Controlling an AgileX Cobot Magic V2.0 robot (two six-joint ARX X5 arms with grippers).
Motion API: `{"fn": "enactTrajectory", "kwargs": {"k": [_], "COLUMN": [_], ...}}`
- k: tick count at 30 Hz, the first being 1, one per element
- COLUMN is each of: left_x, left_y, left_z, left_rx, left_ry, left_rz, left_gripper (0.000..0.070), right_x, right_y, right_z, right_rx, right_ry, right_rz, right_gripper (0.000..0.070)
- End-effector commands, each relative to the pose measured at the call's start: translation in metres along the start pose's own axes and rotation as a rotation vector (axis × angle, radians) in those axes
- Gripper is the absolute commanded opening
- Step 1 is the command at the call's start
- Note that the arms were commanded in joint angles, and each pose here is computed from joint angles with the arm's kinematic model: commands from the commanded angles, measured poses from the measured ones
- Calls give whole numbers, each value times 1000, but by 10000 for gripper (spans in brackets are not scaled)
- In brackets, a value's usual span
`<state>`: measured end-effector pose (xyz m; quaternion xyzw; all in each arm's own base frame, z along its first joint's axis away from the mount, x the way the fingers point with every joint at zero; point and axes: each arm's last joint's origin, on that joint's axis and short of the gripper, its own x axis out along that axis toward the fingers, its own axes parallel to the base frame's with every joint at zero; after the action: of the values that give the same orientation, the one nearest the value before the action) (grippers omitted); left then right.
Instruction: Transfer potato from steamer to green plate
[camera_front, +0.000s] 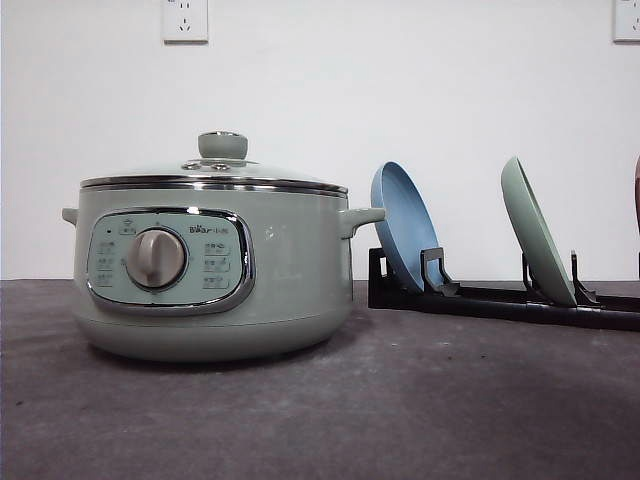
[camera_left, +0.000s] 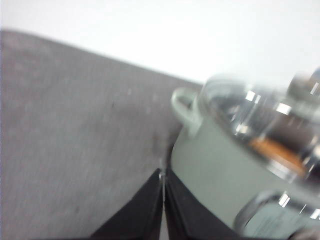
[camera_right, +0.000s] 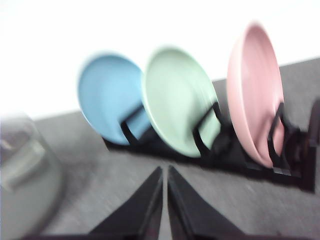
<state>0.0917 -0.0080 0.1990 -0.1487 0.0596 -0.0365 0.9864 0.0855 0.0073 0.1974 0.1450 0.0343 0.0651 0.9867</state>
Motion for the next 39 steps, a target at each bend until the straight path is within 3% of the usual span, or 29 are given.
{"fn": "enactTrajectory", "kwargs": {"k": [1,11,21,26,33,39], "left_x": [-1,3,27,34,39,38], "left_y": [-5,-34,-65,-78,-92,-96], "left_z": [15,100,153,165,157,154], "left_rx": [-32,-19,36,69,154,191], "left_ry": [-27,-4,134,223,375,392], "left_rz": [-11,-73,-281,-385,-584,-627], "left_gripper": [1,1,0,0,0,0], "right_x": [-4,-21,-14,-1,18,26], "right_y": [5,30,49,56,65,70], "right_z": [13,81,128,144,156,154], "right_rx": [63,49,-16,-62,-87,-132], "right_ry": [-11,81,247,331,394,420], "right_rz": [12,104,266,365,475,523], "right_gripper": [3,3,3,3,3,4]}}
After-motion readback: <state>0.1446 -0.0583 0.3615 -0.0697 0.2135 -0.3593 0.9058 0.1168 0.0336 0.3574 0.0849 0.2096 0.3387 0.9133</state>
